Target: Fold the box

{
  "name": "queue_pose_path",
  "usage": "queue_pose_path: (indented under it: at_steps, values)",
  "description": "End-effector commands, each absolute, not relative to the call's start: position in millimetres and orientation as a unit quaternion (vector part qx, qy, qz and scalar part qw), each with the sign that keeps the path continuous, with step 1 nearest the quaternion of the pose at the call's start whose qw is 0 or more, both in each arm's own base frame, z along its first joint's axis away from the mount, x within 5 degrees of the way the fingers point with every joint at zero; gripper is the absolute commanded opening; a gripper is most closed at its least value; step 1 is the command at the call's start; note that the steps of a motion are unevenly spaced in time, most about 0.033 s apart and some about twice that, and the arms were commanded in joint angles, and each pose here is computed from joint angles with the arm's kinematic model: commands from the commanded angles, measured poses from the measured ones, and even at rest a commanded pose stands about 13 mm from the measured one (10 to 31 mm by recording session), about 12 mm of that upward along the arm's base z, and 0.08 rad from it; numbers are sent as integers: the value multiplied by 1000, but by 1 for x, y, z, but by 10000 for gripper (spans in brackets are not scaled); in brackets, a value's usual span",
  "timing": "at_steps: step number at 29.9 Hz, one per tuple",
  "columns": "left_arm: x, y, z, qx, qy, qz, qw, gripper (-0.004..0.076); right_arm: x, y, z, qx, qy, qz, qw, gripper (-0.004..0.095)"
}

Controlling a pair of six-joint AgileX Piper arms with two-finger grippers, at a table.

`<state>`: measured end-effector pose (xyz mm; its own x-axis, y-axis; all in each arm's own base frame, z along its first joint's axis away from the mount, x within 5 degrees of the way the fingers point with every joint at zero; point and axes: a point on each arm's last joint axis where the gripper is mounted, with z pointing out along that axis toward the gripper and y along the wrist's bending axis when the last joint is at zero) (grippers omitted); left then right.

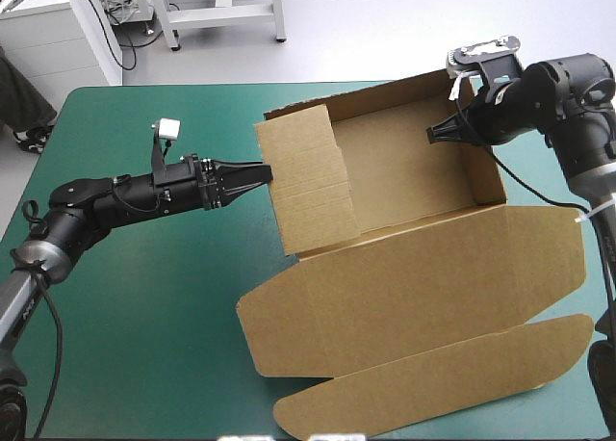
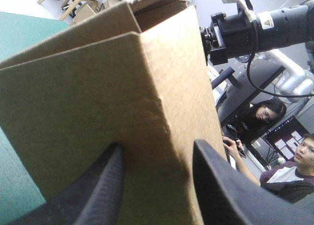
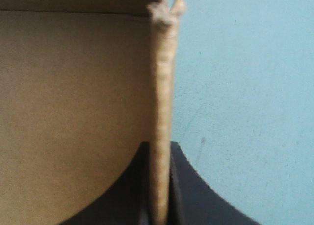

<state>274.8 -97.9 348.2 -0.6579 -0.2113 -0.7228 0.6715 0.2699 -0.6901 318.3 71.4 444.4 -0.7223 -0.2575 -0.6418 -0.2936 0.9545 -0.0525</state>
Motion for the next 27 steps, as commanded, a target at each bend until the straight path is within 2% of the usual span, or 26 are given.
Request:
queue_pose_path:
  at_steps: [1,8,13,20,27]
  values:
    - [260,-101,375,195,654,-629,373,321,308,70,467,-143,907,39,395,-19]
    - [269,-98,366,150,732,-567,346,321,307,73,467,-141,907,47,394,-18]
    - [273,-99,373,138,755,-543,342,321,312,87,461,-142,909,49,388,-17]
    - [277,-130,376,134,804,-452,361,321,316,125,456,-175,893,63,409,-16]
    - [276,-144,373,112,843,-379,365,321,317,136,451,-177,895,67,404,-16]
